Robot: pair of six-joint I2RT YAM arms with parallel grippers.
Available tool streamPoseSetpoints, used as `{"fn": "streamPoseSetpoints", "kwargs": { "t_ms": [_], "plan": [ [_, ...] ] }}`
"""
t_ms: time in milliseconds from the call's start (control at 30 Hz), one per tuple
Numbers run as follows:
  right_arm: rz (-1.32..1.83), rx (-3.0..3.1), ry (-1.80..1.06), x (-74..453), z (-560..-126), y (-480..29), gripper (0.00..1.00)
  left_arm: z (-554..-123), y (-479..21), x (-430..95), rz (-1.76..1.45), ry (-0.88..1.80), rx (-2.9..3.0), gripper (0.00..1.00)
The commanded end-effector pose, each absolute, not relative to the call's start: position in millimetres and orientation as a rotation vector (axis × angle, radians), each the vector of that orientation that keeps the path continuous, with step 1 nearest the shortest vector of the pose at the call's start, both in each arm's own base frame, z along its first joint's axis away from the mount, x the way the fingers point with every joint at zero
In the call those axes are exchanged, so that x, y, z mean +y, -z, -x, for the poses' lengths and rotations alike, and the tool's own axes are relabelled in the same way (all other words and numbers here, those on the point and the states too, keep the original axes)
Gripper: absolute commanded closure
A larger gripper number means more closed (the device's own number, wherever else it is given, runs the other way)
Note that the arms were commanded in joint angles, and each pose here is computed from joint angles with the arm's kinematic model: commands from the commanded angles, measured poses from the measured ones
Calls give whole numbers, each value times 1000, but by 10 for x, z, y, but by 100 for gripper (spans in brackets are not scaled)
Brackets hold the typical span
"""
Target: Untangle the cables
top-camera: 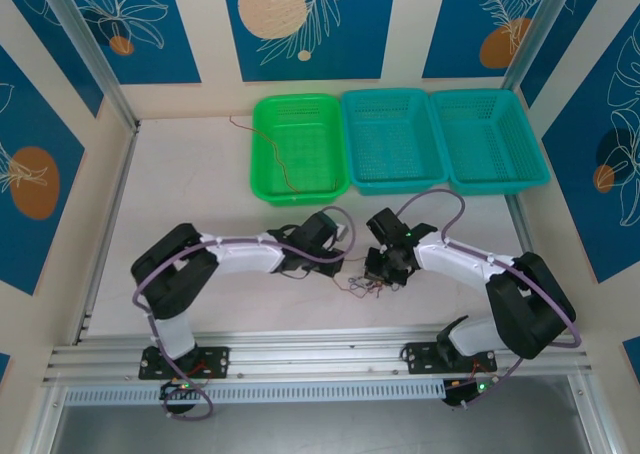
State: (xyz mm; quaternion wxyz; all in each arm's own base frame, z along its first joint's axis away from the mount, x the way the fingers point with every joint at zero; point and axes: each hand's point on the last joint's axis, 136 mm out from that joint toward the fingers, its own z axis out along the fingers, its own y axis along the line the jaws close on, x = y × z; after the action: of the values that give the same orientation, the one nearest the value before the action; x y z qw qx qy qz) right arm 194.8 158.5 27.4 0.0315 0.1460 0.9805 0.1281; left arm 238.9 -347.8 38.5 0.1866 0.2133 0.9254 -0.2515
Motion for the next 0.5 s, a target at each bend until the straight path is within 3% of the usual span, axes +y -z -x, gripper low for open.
{"fn": "streamPoseSetpoints", "kwargs": {
  "t_ms": [0,233,467],
  "plan": [
    [-687,2995,-191,1211,-1881,-205,83,-2560,-588,-2950,-380,630,2591,100],
    [-1039,2877,-179,769,-1794,-133,79,-2502,-1180,-1971,-249,507,2500,100],
    [-1068,2835,-151,682,-1815,-198,77,-2432,-1808,-1899,-272,610,2377,100]
  ]
}}
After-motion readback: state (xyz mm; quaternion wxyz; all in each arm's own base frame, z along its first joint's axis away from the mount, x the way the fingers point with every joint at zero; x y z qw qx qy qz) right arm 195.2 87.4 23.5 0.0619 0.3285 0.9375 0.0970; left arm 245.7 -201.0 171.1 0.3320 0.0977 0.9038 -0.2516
